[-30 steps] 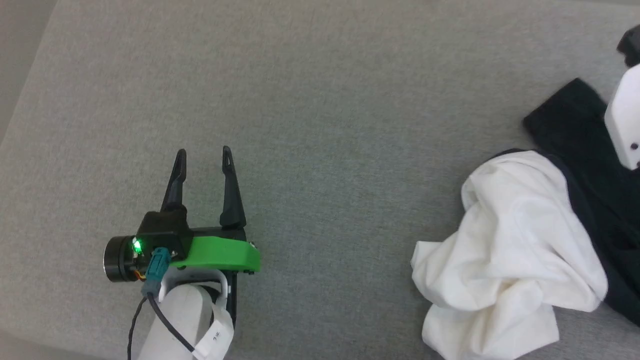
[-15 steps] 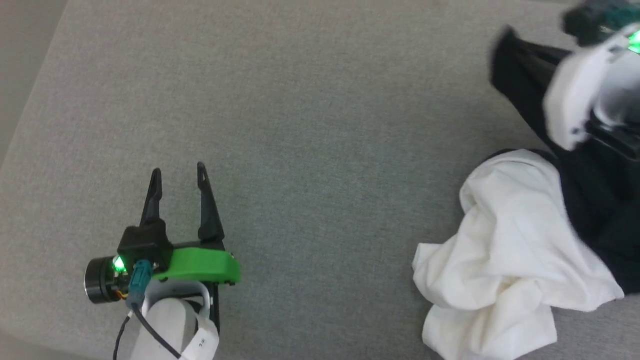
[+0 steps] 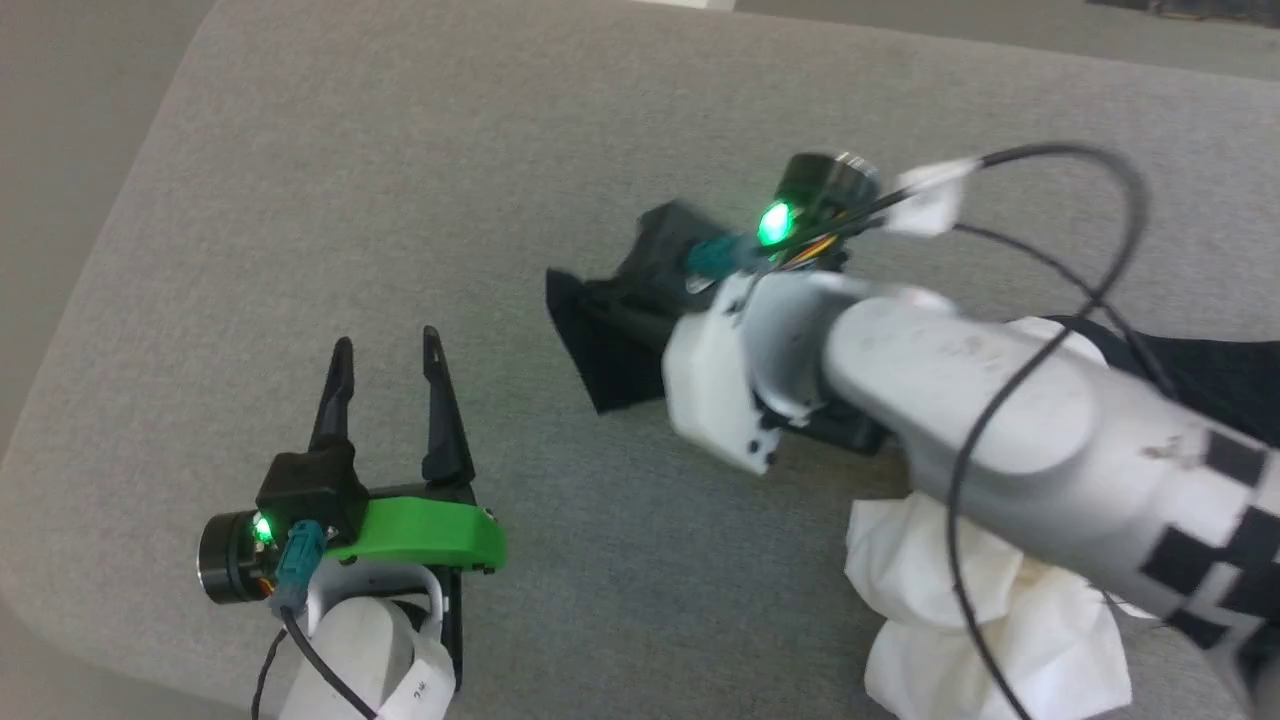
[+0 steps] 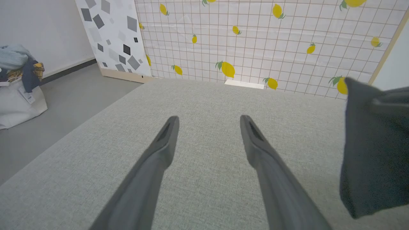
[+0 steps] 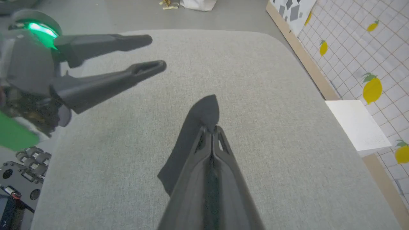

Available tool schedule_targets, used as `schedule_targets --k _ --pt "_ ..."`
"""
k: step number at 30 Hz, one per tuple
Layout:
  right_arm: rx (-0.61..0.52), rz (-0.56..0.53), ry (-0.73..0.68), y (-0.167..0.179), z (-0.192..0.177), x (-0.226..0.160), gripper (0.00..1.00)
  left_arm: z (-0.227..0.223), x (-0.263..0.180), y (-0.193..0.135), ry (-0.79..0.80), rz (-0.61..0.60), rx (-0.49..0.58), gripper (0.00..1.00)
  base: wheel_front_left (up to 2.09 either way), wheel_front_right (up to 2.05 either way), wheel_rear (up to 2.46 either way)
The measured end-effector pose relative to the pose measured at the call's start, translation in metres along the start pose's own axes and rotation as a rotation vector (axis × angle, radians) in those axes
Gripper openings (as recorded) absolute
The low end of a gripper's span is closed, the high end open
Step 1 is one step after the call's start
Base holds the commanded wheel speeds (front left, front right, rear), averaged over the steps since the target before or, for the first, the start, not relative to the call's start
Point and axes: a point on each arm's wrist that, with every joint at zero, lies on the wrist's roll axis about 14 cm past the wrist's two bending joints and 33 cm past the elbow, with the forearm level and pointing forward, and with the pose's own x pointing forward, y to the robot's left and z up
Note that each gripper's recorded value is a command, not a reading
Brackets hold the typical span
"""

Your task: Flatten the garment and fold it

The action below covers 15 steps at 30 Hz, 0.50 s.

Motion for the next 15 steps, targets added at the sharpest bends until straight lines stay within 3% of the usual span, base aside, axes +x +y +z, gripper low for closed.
schedule_targets --k 6,10,12,13,14,15 --pt "0.075 0.083 0.239 0.038 -0.057 0.04 0.0 -0.006 -0.002 0.012 0.026 0.045 -0.004 1.0 0.0 0.0 0.0" --pt "0.13 0.138 0.423 0.066 -0.116 0.041 0.0 -0.011 -0.003 0.022 0.044 0.082 0.013 1.0 0.0 0.0 0.0" --pt "0.141 0.139 0.438 0.065 -0.121 0.043 0.0 -0.014 -0.003 0.025 0.052 0.091 0.02 1.0 0.0 0.0 0.0" --pt "0.132 0.136 0.439 0.064 -0.122 0.044 0.21 -0.015 -0.004 0.027 0.055 0.098 0.023 1.0 0.0 0.0 0.0" --pt "0.124 0.13 0.413 0.062 -0.119 0.044 0.66 -0.015 -0.004 0.03 0.057 0.108 0.028 1.0 0.0 0.0 0.0" --pt "0.127 0.126 0.383 0.061 -0.115 0.045 1.0 -0.016 -0.004 0.032 0.057 0.113 0.035 1.0 0.0 0.0 0.0"
